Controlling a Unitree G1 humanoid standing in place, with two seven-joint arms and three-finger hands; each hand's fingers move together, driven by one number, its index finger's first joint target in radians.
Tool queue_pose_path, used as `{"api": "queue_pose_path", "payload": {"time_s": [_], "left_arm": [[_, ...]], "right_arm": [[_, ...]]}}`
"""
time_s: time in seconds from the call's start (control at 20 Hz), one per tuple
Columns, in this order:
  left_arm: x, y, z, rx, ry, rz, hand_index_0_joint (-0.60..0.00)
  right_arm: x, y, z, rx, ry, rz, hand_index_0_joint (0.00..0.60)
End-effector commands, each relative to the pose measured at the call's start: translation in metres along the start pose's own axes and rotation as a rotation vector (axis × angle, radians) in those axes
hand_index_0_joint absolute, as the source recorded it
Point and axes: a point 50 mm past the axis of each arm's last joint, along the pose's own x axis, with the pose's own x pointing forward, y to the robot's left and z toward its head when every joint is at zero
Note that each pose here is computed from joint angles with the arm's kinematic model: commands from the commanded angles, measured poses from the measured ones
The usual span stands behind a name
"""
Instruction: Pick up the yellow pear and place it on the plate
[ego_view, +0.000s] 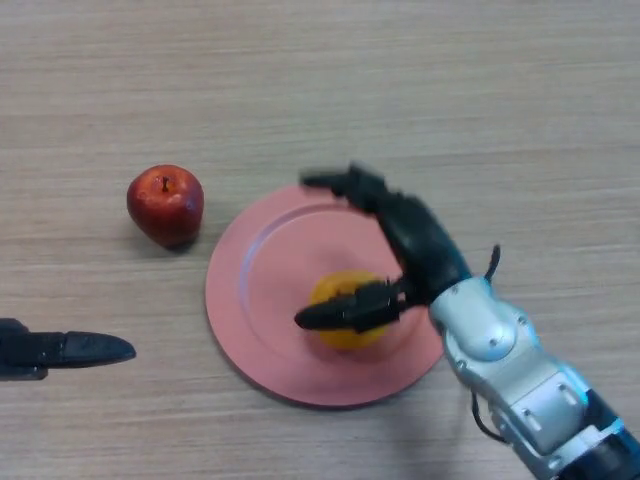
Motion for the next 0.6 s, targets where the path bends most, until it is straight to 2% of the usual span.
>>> {"api": "queue_pose_path", "payload": {"time_s": [0.05,0.1,0.2,0.35,0.6], "left_arm": [[0.000,0.000,0.030,0.067,-0.234,-0.009,0.000],[0.001,-0.001,0.029,0.073,-0.236,-0.012,0.000],[0.002,-0.003,0.028,0.073,-0.234,-0.025,0.000],[0.005,-0.006,0.027,0.077,-0.232,-0.040,0.000],[0.010,-0.010,0.023,0.065,-0.238,-0.041,0.000]], "right_arm": [[0.001,-0.032,0.056,0.024,-0.284,-0.105,0.000],[-0.004,-0.038,0.067,0.006,-0.338,-0.111,0.000],[-0.020,-0.048,0.082,0.004,-0.390,-0.117,0.000],[-0.045,-0.060,0.088,0.027,-0.382,-0.098,0.000],[-0.096,-0.078,0.083,0.011,-0.376,-0.146,0.000]]}}
